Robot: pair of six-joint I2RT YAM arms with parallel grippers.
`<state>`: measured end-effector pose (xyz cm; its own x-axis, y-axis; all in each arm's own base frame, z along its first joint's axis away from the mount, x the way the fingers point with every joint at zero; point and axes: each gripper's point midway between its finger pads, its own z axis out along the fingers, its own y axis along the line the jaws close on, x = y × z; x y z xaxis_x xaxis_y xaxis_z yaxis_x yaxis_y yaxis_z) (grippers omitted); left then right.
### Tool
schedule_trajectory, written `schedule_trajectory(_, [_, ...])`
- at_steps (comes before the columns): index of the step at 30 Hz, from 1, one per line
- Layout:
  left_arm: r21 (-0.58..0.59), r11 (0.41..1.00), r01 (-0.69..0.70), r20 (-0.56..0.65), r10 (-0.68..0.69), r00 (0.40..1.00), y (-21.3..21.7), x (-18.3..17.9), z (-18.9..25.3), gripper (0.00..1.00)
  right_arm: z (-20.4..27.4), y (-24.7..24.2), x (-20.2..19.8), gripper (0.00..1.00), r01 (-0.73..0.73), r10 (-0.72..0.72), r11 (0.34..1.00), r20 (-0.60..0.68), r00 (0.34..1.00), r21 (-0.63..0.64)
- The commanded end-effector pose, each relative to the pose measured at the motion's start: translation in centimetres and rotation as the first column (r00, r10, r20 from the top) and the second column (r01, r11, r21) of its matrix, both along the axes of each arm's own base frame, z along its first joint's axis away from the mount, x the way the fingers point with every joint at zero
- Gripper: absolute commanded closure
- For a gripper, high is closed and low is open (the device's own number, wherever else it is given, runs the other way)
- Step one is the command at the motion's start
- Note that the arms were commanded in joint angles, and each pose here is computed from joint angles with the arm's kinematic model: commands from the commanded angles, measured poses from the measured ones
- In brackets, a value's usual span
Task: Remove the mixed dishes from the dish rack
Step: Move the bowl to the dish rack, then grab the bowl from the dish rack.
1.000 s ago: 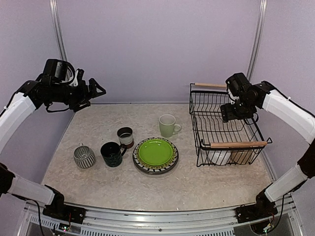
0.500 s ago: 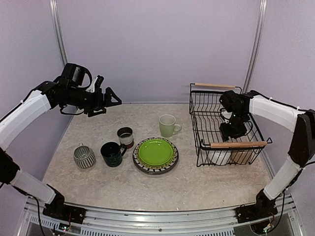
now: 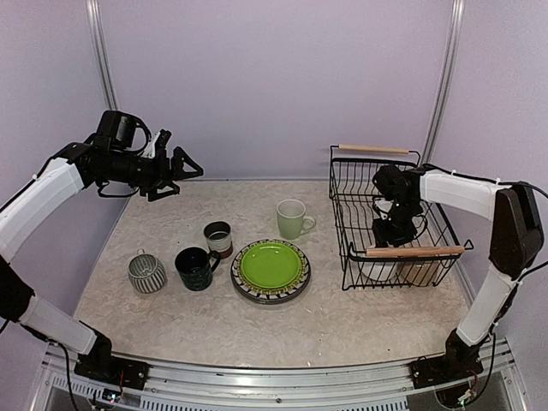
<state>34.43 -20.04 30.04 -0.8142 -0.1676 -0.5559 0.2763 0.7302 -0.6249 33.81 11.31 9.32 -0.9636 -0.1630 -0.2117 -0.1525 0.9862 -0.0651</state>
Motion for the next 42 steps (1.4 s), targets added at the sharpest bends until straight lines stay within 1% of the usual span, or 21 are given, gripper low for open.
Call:
schedule_trajectory(1, [-0.031,0.999,0.009,0.003,-0.009,1.0,0.1,0.0,0.2,0.01,-1.6,0.0,3.2,0.48,0.057,-0.056,0.998,0.064,0.996,-0.016])
schedule_trajectory(3, [-0.034,0.999,0.009,0.001,-0.009,1.0,0.1,0.0,0.1,0.01,-1.6,0.0,5.0,0.48,0.074,-0.07,0.997,0.112,0.991,-0.03])
schedule_trajectory(6, [-0.044,0.999,0.016,-0.009,-0.017,1.0,-0.1,0.0,-0.1,0.01,-1.1,0.6,7.8,0.45,0.081,-0.077,0.997,0.2,0.977,-0.014])
schedule_trajectory(9, [-0.043,0.999,0.018,-0.022,-0.019,1.0,-0.2,0.1,-0.6,0.01,-0.4,1.5,10.2,0.41,0.092,-0.094,0.996,0.273,0.957,0.021])
schedule_trajectory(12, [-0.04,0.999,0.016,-0.025,-0.017,1.0,-0.2,0.2,-0.8,0.01,1.0,2.5,11.5,0.38,0.091,-0.113,0.992,0.322,0.94,0.082])
schedule_trajectory(14, [-0.038,0.999,0.014,-0.026,-0.015,1.0,-0.2,0.2,-0.9,0.01,2.7,2.6,11.4,0.29,0.093,-0.129,0.989,0.353,0.927,0.116])
schedule_trajectory(17, [-0.042,0.999,0.019,-0.026,-0.02,0.999,-0.3,0.1,-0.7,0.01,5.3,1.7,10.3,0.12,0.125,-0.173,0.982,0.402,0.899,0.143])
schedule_trajectory(20, [-0.059,0.998,0.025,-0.028,-0.027,0.999,-0.3,0.0,-0.5,0.01,6.1,0.7,8.7,0.03,0.173,-0.241,0.965,0.4,0.884,0.2])
schedule_trajectory(24, [-0.08,0.996,0.038,-0.028,-0.04,0.999,-0.6,-0.2,-0.2,0.01,5.0,0.5,7.3,0.0,0.248,-0.362,0.904,0.315,0.878,0.348])
schedule_trajectory(28, [-0.088,0.995,0.043,-0.031,-0.046,0.998,-0.7,-0.3,-0.2,0.01,4.1,-1.1,7.0,0.0,0.386,-0.512,0.822,0.246,0.823,0.419])
schedule_trajectory(32, [-0.091,0.995,0.043,-0.024,-0.045,0.999,-0.6,-0.5,0.1,0.01,2.5,-1.7,6.9,0.0,0.498,-0.616,0.746,0.174,0.768,0.442])
schedule_trajectory(36, [-0.103,0.993,0.051,-0.02,-0.054,0.998,-0.7,-0.7,0.4,0.01,-0.2,-1.4,6.4,0.0,0.598,-0.7,0.651,0.065,0.711,0.468])
schedule_trajectory(42, [-0.103,0.993,0.053,-0.008,-0.054,0.999,-0.7,-0.9,0.8,0.01,-1.0,-3.2,7.3,0.0,0.688,-0.809,0.534,0.058,0.586,0.492])
